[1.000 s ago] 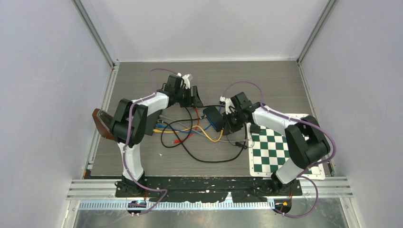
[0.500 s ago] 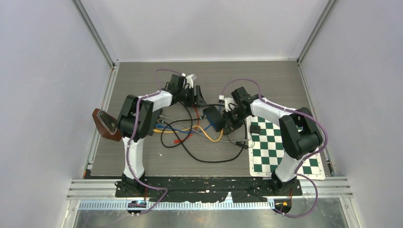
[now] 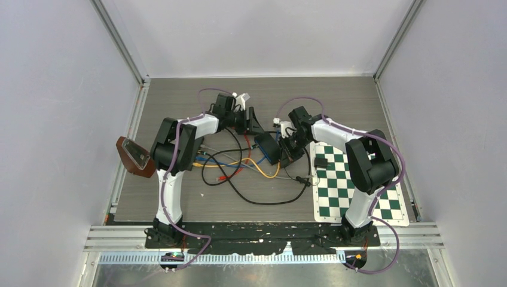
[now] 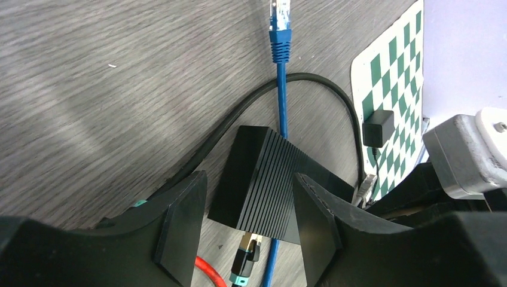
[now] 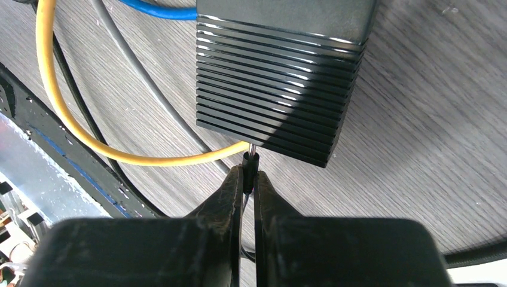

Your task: Insert the plug into the switch port

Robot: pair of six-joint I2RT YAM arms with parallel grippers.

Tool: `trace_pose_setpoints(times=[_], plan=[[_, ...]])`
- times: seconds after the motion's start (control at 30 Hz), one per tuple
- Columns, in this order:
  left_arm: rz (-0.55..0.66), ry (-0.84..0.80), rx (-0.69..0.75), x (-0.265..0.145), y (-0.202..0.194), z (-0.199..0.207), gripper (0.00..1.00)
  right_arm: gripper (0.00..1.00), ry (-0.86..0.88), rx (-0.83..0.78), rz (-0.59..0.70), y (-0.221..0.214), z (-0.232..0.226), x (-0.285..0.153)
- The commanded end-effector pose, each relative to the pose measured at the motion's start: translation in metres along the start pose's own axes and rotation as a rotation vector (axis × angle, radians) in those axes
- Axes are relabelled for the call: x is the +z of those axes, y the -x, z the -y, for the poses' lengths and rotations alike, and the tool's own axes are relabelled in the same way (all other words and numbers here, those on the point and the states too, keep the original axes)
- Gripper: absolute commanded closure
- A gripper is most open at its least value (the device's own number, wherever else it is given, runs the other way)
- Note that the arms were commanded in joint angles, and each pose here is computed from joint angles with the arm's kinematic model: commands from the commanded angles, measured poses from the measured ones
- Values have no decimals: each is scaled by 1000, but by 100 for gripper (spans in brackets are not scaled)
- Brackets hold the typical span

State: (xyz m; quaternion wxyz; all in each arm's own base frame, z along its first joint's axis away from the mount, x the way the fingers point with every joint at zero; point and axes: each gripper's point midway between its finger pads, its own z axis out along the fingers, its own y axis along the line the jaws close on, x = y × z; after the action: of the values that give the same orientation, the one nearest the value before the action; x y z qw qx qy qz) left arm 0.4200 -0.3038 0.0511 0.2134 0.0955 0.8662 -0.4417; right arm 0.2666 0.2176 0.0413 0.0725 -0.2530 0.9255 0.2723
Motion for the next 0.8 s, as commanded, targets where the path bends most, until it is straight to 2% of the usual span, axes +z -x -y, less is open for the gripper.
trace_pose_setpoints(times=[0.0, 0.77], plan=[[37, -83, 44, 0, 20, 19, 43, 95, -7, -15, 24, 14, 1, -5], [-25, -150, 20, 8, 1, 26, 49, 95, 24, 1, 30, 16, -1, 3]])
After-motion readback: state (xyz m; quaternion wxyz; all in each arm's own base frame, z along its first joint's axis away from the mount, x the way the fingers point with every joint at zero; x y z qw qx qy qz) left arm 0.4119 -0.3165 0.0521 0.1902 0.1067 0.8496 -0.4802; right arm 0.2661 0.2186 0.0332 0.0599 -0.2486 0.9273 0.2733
